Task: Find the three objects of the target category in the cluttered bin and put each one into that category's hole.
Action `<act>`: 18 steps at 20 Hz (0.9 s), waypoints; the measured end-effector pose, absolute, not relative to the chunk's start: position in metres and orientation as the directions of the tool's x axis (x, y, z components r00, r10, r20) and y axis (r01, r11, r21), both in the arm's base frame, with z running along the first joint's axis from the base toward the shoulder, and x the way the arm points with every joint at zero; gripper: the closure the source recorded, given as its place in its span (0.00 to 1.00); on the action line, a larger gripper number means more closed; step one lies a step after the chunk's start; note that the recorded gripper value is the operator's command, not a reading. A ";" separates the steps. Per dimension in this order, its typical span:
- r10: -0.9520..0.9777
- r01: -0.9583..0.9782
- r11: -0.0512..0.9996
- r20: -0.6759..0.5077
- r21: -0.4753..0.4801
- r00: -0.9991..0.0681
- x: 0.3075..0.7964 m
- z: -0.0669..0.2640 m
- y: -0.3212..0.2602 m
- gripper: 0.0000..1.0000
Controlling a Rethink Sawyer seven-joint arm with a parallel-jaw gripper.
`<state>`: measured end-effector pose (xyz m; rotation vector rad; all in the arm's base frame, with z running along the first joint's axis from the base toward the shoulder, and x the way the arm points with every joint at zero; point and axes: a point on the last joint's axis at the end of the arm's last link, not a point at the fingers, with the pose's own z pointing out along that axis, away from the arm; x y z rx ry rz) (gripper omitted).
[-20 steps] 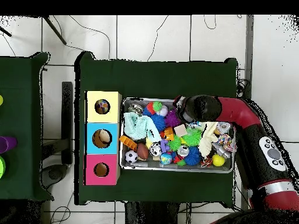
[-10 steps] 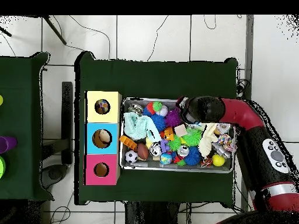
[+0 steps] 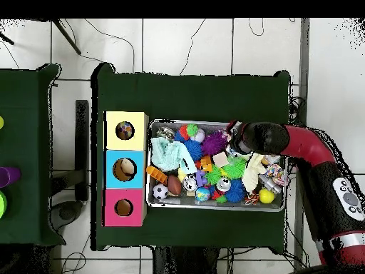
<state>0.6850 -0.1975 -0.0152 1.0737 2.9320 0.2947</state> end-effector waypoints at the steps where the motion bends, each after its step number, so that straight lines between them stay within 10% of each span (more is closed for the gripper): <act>1: 0.641 0.640 0.748 0.056 0.179 -0.765 0.685 -0.015 -0.198 1.00; 18: 0.575 0.564 0.805 -0.007 0.184 -0.818 0.682 -0.014 -0.164 1.00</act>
